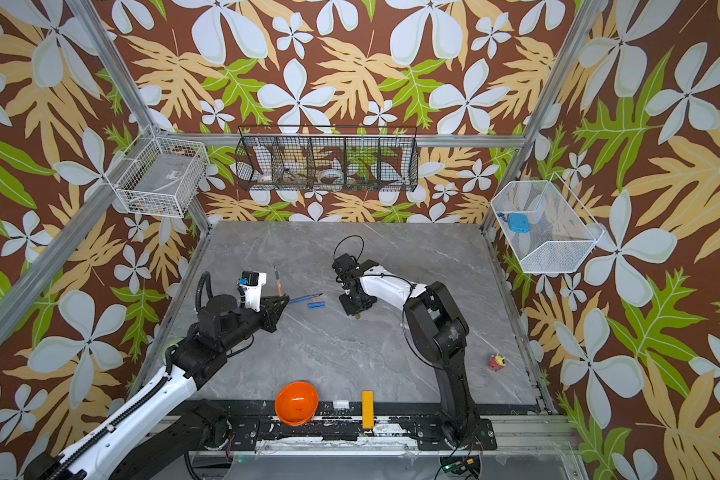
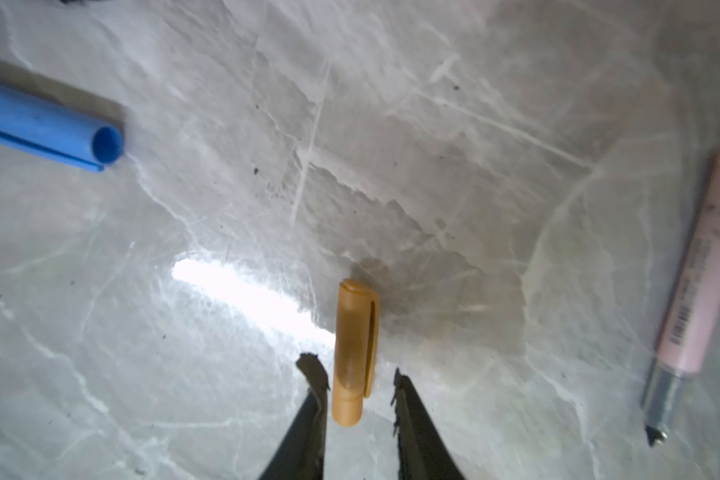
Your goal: Insert the pens into the pen caps
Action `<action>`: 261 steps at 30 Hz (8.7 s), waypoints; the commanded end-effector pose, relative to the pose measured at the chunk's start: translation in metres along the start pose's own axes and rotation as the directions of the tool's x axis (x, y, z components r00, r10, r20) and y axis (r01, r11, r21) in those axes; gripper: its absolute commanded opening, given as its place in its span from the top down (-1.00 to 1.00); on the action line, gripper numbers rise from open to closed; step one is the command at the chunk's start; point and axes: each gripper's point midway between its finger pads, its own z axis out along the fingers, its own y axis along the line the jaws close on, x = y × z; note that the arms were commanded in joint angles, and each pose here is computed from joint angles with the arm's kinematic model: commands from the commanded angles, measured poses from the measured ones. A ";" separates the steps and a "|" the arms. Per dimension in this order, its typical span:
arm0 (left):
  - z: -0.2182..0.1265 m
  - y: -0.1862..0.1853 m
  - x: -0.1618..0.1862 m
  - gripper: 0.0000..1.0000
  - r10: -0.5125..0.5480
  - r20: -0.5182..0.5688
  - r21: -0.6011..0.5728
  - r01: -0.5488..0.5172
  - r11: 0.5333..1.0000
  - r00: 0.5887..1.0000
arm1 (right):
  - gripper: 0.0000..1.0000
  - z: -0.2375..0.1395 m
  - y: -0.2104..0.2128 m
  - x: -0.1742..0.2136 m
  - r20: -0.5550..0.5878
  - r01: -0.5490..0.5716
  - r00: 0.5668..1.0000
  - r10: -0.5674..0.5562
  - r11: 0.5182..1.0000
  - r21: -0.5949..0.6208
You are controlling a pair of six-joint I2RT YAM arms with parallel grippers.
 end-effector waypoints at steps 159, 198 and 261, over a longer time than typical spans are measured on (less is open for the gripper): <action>0.037 -0.036 0.031 1.00 0.165 0.096 -0.094 -0.156 0.983 0.982 | 0.61 -0.266 0.123 -0.082 0.767 0.442 0.535 0.354 0.657 -0.611; 0.031 -0.041 0.023 1.00 0.163 0.135 -0.069 -0.155 0.986 0.977 | 0.61 -0.252 0.128 -0.072 0.744 0.432 0.566 0.355 0.640 -0.635; 0.026 -0.047 0.009 1.00 0.128 0.191 -0.048 -0.120 0.992 0.973 | 0.62 -0.252 0.134 -0.065 0.747 0.449 0.547 0.379 0.620 -0.643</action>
